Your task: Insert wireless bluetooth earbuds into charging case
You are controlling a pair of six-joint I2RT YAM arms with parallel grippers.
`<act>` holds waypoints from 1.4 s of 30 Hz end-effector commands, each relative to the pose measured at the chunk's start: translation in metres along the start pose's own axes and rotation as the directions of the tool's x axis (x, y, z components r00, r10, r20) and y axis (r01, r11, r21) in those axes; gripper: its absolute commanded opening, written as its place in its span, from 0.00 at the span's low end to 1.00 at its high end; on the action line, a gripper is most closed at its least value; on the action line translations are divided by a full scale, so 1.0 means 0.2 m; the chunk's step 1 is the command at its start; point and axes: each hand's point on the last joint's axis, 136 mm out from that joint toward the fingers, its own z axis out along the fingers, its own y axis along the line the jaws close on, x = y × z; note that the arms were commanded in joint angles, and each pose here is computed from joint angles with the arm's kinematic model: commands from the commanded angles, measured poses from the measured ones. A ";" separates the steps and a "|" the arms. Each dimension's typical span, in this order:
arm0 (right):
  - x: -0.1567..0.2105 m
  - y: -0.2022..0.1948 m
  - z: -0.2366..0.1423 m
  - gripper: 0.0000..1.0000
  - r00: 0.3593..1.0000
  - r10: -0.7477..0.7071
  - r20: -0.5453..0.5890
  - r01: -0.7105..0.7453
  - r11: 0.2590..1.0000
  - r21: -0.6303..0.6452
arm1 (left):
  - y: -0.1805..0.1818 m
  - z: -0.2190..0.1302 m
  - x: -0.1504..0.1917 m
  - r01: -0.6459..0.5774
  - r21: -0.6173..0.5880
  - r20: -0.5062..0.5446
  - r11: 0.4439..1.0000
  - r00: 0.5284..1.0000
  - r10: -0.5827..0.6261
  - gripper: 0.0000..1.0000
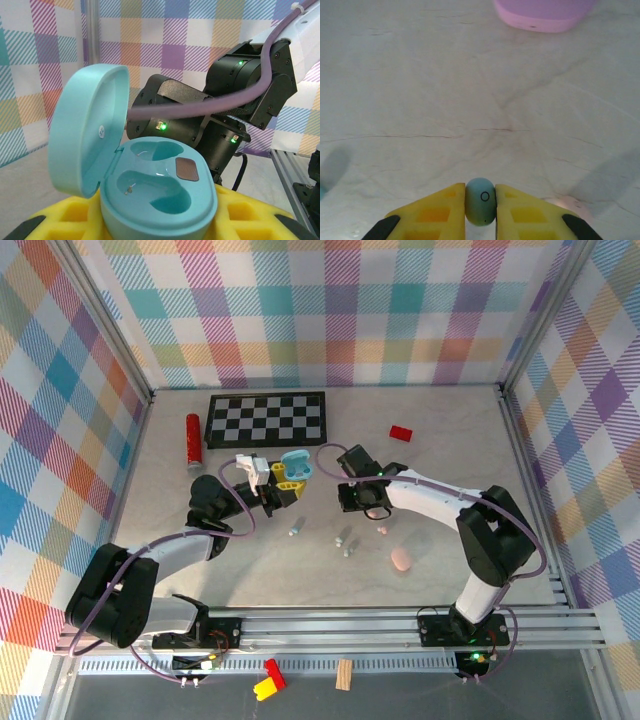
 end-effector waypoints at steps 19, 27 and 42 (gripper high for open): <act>-0.04 -0.22 -0.11 0.18 0.998 -0.020 0.056 0.005 0.966 0.258 | 0.00 -0.02 -0.01 -0.029 -0.007 -0.008 1.000 1.000 0.029 0.37; -0.13 -0.02 -0.31 0.17 0.967 -0.075 0.242 0.083 0.996 -0.024 | 0.01 -0.02 0.01 -0.033 -0.010 -0.035 0.999 0.999 0.032 0.37; -0.17 0.48 -1.08 0.17 0.730 -0.314 0.608 0.626 0.664 -0.409 | -0.06 -0.02 0.05 -0.004 0.083 -0.091 0.997 0.996 0.011 0.37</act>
